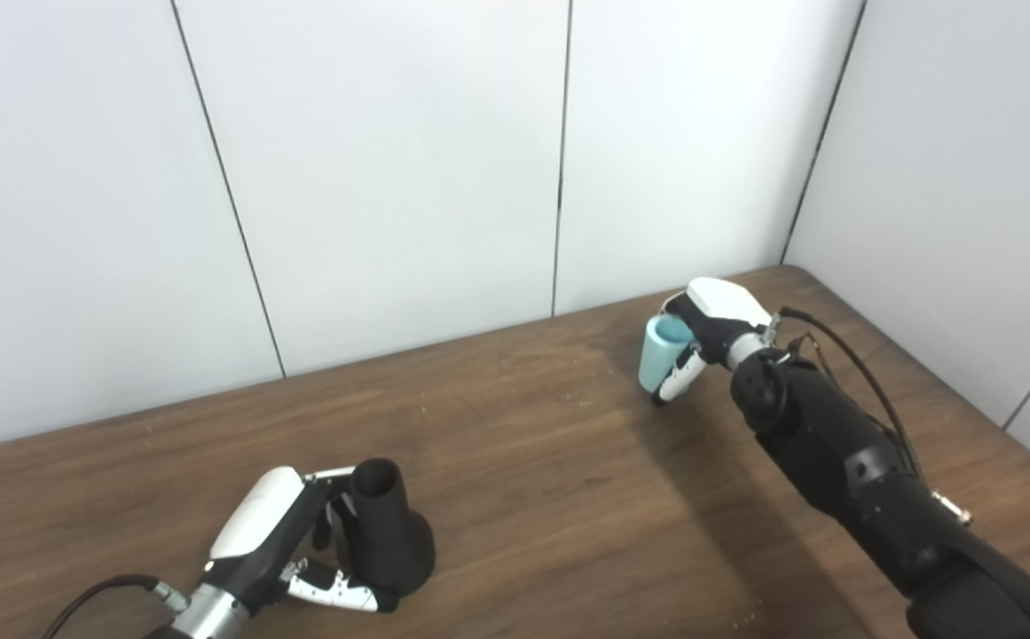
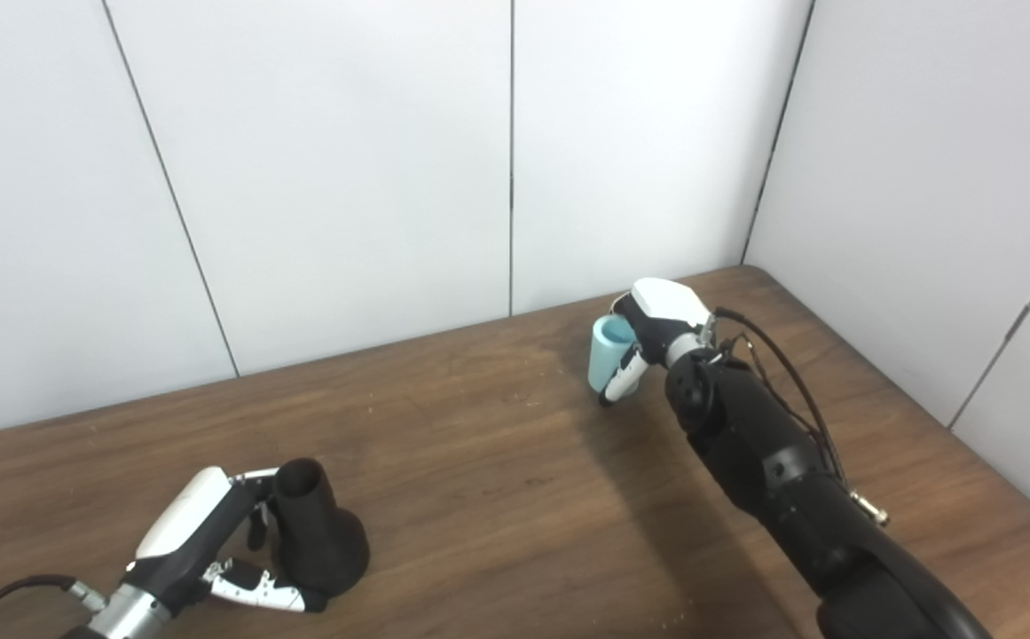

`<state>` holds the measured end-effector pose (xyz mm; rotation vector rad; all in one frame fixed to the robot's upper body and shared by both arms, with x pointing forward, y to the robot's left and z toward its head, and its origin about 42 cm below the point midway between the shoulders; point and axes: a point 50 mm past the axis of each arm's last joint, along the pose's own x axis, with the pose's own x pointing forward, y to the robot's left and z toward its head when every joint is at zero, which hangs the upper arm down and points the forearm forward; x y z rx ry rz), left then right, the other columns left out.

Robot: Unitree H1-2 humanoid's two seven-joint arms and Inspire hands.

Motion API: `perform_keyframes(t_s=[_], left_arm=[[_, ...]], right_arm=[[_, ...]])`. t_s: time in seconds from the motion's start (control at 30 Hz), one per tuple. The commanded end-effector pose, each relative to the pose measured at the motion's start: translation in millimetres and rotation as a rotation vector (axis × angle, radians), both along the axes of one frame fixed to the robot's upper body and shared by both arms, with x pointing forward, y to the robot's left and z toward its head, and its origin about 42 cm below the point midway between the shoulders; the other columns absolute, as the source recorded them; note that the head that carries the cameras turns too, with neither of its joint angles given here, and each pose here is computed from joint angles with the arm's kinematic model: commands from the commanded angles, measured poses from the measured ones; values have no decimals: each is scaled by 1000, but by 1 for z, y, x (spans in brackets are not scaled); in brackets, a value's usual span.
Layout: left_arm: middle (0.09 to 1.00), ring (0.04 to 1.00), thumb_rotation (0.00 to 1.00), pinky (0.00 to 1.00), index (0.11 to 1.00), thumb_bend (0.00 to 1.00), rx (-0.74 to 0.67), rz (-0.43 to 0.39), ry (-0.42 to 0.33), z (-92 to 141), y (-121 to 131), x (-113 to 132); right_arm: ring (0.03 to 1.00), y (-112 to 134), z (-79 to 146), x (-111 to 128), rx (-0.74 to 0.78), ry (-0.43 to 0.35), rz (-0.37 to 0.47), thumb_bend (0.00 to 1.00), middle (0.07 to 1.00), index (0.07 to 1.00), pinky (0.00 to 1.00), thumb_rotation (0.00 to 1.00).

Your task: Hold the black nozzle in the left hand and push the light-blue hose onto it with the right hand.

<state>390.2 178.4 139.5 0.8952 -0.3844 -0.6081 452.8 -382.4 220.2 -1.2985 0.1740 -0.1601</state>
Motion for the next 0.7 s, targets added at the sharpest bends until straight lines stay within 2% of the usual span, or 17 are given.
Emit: perform_keyframes(t_s=[0.0, 0.17, 0.47, 0.6, 0.67], left_arm=[[423, 408, 0, 367, 495, 525, 172, 57, 155, -39, 34, -16], [423, 405, 0, 353, 495, 525, 173, 57, 160, -40, 33, -16], [422, 408, 0, 348, 495, 525, 167, 48, 160, -38, 30, -15], [424, 411, 0, 353, 495, 525, 167, 45, 159, -38, 26, -14], [426, 413, 0, 357, 494, 526, 170, 45, 158, -38, 22, -12]], right_arm=[[447, -5, 31, 6, -20, -129, 3, 521, 502, 473, 391, 0], [450, -5, 31, 6, -8, -167, -3, 519, 506, 467, 407, 0], [447, 3, 39, 5, 7, -185, 32, 520, 498, 474, 401, 0], [448, 23, 56, 2, 49, -205, 112, 520, 495, 477, 404, 0], [453, 42, 74, -2, 95, -212, 206, 520, 491, 477, 409, 0]])
